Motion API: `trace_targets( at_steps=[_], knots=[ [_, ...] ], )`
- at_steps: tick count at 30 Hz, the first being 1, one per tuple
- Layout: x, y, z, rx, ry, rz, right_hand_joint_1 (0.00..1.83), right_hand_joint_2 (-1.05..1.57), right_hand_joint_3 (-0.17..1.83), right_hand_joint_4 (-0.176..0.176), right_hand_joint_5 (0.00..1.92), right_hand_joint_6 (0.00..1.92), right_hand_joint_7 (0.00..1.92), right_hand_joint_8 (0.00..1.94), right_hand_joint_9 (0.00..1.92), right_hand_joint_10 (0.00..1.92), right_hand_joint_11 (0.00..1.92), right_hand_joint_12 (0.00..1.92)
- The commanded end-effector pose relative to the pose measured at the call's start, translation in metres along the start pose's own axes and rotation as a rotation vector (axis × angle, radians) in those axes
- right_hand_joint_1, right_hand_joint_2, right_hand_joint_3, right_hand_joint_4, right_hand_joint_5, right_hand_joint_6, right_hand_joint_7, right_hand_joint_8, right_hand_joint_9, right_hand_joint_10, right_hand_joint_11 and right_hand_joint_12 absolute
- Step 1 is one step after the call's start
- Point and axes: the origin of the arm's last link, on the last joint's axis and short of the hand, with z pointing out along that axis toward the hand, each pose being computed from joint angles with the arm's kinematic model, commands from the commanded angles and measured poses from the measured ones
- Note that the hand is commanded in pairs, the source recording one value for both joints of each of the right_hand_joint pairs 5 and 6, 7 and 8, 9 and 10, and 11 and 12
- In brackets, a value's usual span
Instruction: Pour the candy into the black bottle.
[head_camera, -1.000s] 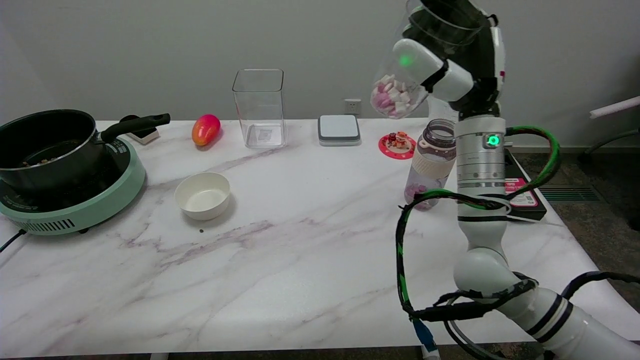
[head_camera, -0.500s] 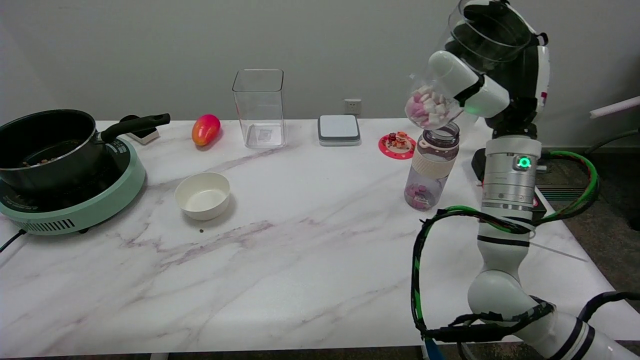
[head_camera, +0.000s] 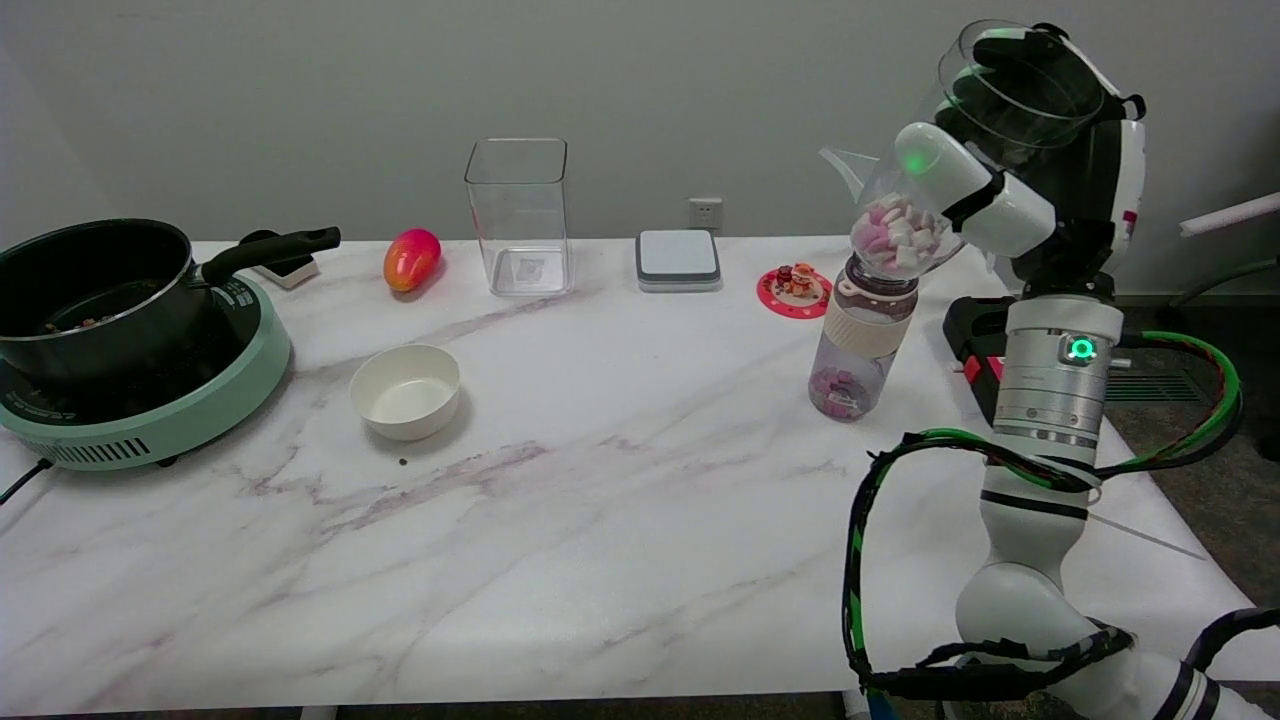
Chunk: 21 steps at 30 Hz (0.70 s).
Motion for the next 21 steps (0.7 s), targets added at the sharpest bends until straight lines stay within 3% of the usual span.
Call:
trace_targets(
  at_steps=[1, 11, 21],
  knots=[
    [0.037, 0.005, -0.009, -0.027, 0.068, -0.127, 1.17, 1.44, 0.46, 0.0, 1.33, 1.33, 1.61, 1.61, 1.6, 1.6, 1.38, 1.38],
    [0.089, 0.01, -0.006, -0.043, 0.119, -0.289, 1.21, 1.36, 0.5, 0.0, 1.29, 1.29, 1.58, 1.58, 1.59, 1.59, 1.36, 1.36],
    [0.141, 0.027, 0.027, -0.065, 0.049, -0.507, 1.29, 1.15, 0.64, 0.0, 1.19, 1.19, 1.52, 1.52, 1.53, 1.53, 1.3, 1.3]
  ],
)
